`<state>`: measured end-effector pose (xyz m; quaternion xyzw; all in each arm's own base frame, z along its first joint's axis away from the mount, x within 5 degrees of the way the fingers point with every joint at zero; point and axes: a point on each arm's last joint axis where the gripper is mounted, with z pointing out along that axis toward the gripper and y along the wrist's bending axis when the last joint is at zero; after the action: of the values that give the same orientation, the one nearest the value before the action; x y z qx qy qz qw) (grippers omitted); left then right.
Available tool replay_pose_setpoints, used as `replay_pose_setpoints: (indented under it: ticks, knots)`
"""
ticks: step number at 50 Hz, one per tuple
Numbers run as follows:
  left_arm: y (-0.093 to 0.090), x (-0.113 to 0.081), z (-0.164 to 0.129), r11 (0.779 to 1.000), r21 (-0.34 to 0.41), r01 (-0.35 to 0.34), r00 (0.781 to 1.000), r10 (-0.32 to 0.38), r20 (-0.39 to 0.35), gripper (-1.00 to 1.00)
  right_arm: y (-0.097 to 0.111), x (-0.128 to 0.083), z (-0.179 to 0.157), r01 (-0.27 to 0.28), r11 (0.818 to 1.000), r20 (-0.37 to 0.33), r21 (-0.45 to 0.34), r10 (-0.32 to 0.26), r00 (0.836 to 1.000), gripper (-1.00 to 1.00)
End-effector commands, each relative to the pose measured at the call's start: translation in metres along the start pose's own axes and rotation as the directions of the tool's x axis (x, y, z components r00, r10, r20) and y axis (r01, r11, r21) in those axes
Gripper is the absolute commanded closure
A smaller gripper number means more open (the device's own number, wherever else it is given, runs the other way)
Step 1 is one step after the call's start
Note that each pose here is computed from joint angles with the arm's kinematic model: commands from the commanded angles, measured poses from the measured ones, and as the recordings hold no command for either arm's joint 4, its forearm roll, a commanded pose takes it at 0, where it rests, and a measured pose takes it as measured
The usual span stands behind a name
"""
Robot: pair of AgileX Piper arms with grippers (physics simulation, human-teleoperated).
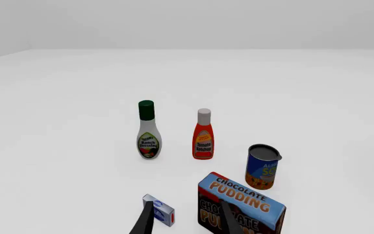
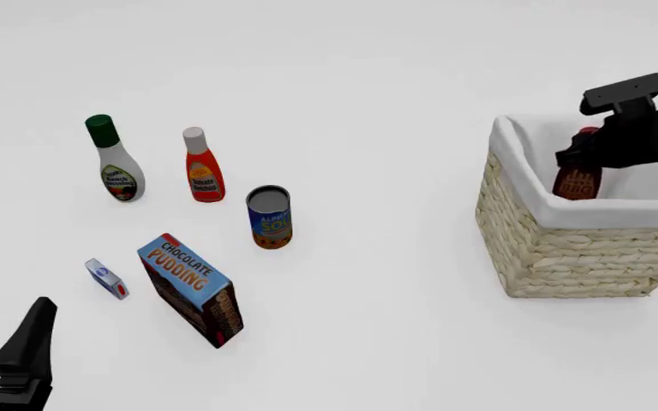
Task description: Pick the bbq sauce and place it in the basket.
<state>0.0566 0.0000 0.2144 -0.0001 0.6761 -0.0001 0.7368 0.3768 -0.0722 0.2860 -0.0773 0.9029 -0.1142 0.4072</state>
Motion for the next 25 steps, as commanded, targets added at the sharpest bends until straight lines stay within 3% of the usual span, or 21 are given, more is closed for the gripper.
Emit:
replay_pose_setpoints:
  ticks: [1, 25]
  knots:
    - [0.0, 0.0, 0.0, 1.0, 0.0, 0.0, 1.0, 0.0, 0.0, -1.0, 0.002, 0.007, 0.015, -0.008, 1.0, -0.013, -0.002, 0.008, 1.0, 1.0]
    - [0.0, 0.0, 0.0, 1.0, 0.0, 0.0, 1.0, 0.0, 0.0, -1.0, 0.003, 0.012, 0.033, -0.005, 1.0, -0.032, -0.008, 0.005, 0.999, 1.0]
